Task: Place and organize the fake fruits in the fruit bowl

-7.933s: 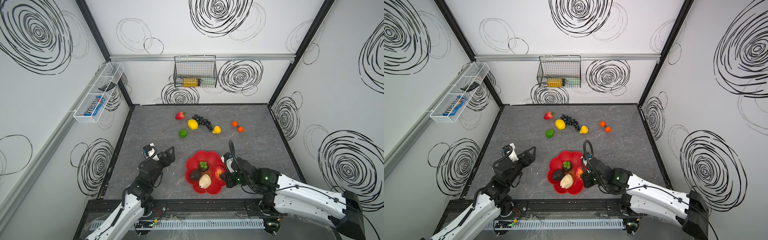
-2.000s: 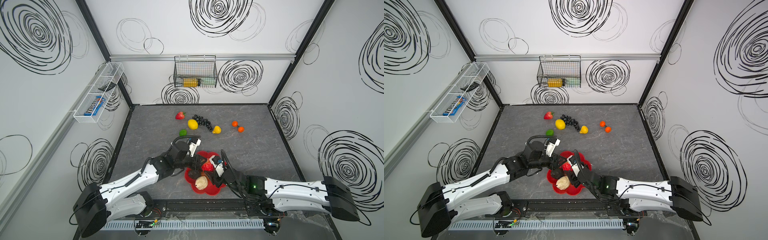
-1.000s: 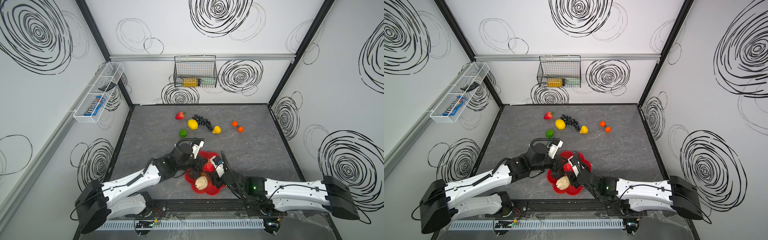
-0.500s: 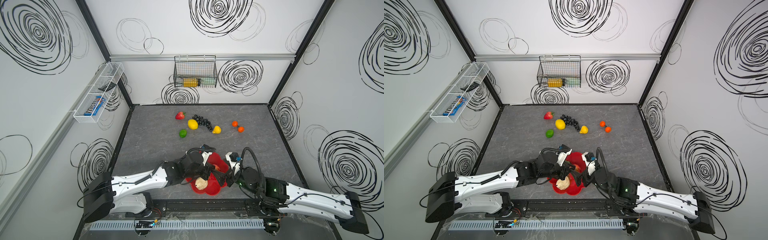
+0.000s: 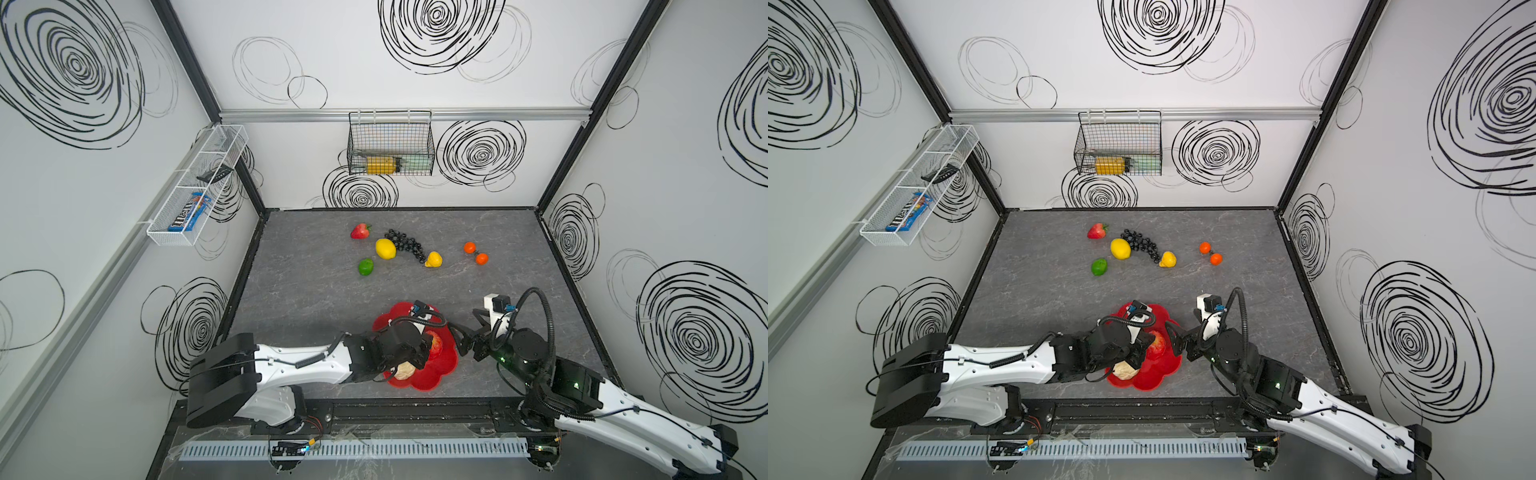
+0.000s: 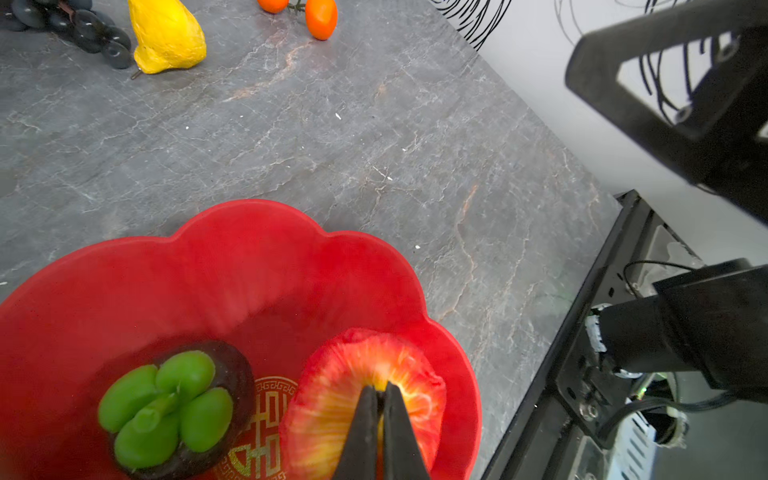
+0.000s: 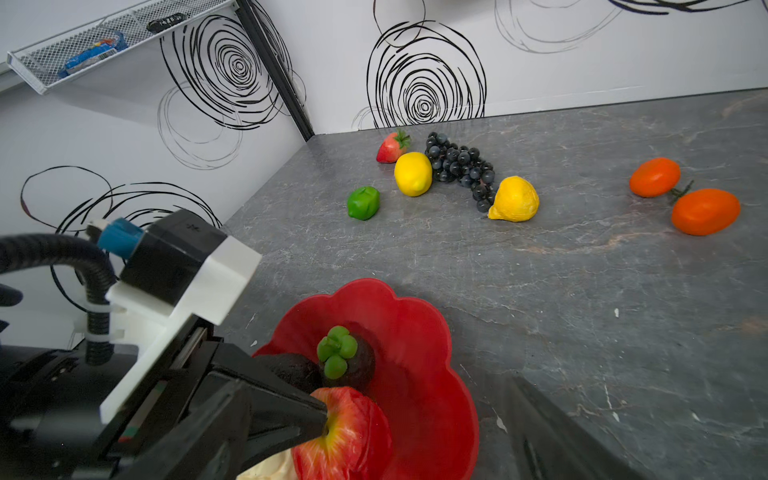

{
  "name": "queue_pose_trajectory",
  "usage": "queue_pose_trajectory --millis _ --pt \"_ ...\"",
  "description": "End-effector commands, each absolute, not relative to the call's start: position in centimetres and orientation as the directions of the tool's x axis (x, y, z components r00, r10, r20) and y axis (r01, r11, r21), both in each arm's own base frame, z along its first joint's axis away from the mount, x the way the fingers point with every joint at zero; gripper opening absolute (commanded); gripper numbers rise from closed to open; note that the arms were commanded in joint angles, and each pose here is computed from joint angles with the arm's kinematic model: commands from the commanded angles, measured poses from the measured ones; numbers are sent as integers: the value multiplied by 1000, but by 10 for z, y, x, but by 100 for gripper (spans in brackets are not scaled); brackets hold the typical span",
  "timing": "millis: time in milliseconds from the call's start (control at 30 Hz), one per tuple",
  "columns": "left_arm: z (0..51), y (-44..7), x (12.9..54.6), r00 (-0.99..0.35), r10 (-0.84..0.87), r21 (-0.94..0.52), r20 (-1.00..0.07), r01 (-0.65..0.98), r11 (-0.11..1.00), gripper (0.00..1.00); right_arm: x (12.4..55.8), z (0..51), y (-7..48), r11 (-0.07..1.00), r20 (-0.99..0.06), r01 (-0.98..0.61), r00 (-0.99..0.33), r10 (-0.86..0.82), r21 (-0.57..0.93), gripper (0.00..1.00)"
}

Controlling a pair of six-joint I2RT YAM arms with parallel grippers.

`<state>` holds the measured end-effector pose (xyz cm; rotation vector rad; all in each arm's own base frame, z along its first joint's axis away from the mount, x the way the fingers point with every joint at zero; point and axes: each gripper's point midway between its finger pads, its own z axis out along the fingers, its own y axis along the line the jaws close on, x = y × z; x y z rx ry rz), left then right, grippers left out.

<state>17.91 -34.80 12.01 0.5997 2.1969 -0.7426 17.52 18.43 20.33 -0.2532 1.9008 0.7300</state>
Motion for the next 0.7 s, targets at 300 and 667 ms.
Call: queue_pose_trajectory --millis 300,667 --pt "100 -351 188 -616 156 -307 -772 577 757 5 174 199 189 775 -876 -495 -459 150 392 97" --pt "93 -345 183 -630 179 -297 -756 573 764 12 176 195 189 785 -876 -491 -465 131 378 97"
